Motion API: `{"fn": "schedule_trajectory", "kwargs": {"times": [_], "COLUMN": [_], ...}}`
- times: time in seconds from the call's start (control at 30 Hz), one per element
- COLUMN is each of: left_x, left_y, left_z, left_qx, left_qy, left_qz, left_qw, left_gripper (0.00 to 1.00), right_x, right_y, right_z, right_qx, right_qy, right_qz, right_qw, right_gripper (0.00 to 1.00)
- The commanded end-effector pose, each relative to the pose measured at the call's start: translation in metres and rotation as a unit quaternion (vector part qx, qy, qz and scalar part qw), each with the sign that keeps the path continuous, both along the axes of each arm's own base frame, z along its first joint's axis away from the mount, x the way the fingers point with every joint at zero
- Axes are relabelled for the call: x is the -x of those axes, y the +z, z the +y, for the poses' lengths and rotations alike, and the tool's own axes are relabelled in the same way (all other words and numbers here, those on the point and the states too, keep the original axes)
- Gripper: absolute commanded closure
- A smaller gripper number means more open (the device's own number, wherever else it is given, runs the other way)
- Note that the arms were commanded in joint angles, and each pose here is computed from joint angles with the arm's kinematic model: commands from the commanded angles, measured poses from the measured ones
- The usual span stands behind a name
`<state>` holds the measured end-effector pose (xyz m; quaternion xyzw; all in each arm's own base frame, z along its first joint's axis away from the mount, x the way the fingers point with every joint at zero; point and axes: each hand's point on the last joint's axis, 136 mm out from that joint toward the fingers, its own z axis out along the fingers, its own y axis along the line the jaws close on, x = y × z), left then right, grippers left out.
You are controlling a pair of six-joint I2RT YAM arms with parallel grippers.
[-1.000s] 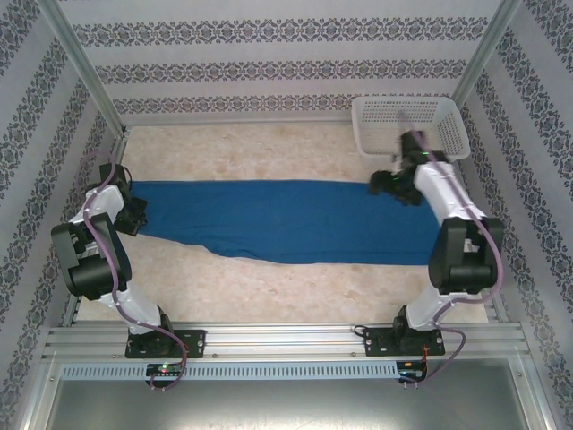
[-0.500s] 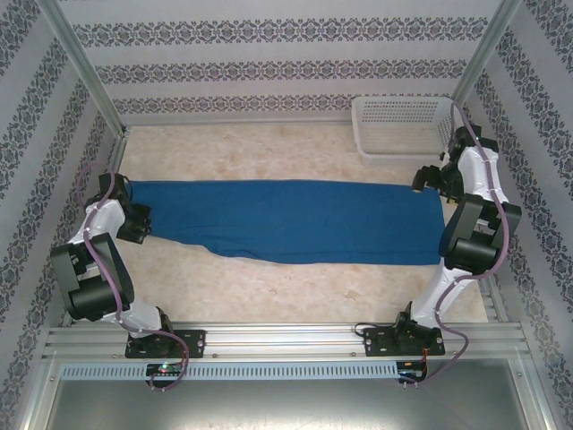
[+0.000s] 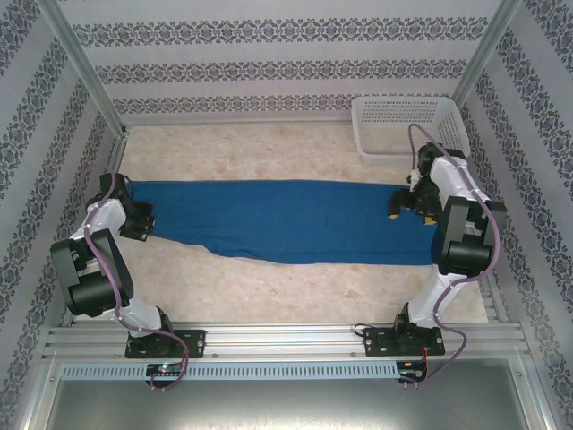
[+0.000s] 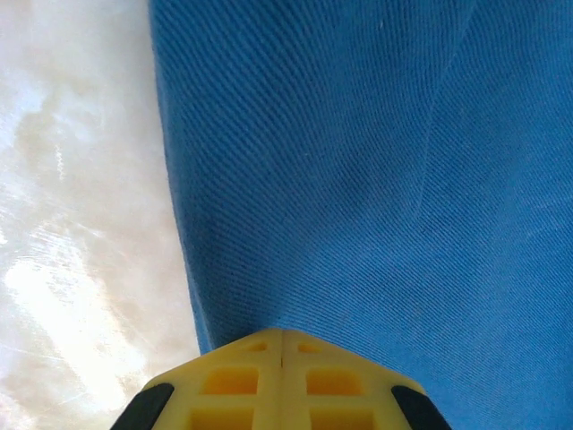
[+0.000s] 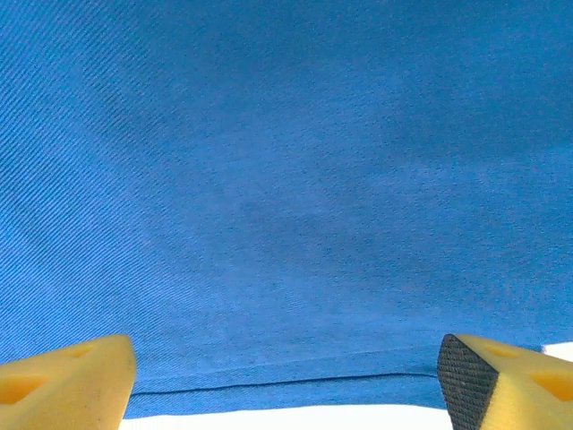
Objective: Roll up the long pants
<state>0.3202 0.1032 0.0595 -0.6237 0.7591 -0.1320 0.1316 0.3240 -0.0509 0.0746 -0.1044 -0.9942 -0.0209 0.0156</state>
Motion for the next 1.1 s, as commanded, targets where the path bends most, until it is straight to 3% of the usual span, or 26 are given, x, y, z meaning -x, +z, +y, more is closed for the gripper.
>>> {"fn": "schedule_trajectory", "kwargs": {"times": [0.0, 0.23, 0.6, 1.07], "left_x": [-0.012, -0.012, -0.008, -0.007], "left_y": [0.008, 0.024, 0.039, 0.035], "left_z": [0.006, 0.011, 0.024, 0.029], "left_qx": [0.001, -0.018, -0.035, -0.036], "left_qy": [-0.001, -0.005, -0.001, 0.000], "left_qz": [-0.018, -0.024, -0.028, -0.023], "left_qw": [1.000, 1.000, 0.999, 0.999], "left_gripper": [1.00, 1.00, 1.00, 1.00], "right_x": [-0.001, -0.006, -0.022, -0.014], "right_y": [-0.001, -0.022, -0.047, -0.067], "right_z": [0.006, -0.013, -0.021, -0.017], "right_qx": [0.021, 0.069, 0.049, 0.039], "right_qy": [0.003, -0.004, -0.021, -0.031], "right_qz": [0.000, 0.038, 0.052, 0.069], "right_qw": [1.000, 0.997, 0.997, 0.996], "right_gripper": [0.11, 0.11, 0.11, 0.24]}}
